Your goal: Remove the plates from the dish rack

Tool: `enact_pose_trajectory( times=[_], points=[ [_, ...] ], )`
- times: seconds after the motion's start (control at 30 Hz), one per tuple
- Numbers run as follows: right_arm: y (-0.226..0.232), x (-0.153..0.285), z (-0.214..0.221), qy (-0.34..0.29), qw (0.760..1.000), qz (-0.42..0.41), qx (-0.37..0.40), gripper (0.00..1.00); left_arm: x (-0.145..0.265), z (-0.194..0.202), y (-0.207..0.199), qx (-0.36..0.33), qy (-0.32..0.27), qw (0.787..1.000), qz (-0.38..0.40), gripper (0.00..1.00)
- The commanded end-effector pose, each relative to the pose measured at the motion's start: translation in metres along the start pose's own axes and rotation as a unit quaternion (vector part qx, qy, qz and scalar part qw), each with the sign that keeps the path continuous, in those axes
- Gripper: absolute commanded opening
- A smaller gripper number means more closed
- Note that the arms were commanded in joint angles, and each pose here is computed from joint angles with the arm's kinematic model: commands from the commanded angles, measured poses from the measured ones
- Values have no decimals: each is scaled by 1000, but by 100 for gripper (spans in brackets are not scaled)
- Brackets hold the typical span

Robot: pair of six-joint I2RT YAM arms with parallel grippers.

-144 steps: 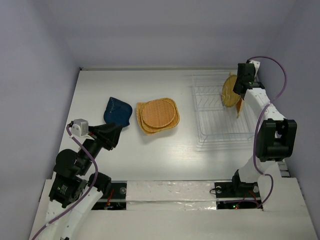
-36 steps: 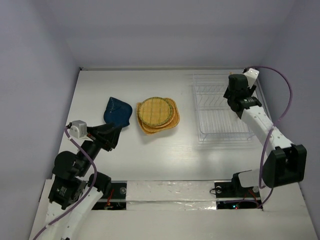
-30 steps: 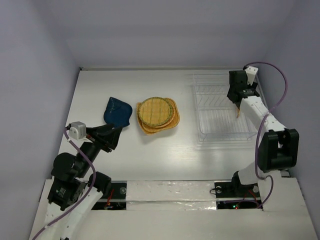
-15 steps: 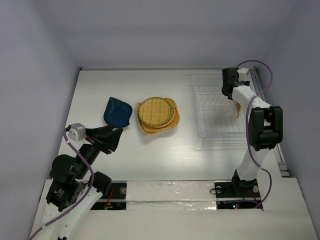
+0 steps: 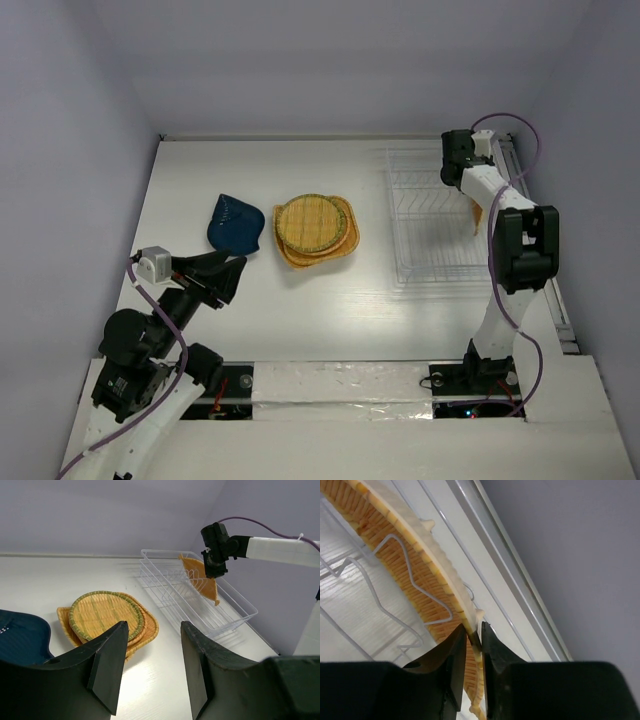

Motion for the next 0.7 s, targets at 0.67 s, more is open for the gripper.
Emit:
enact_pose_trajectory(
  times=[0.67],
  points=[
    [-13,33,-30,-81,994,64,40,0,-2,-5,-1,-3,-19,1000,3,44]
  ],
)
Point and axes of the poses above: each gripper's point midway between its finger pads, its own x axis back along the fingers, its own y axis along the line the jaws close on, z = x × y, the point moved 10 cm from there along x, back along the fingers, and after that the axes turned 10 degrees about -x, right-handed, at the moved point
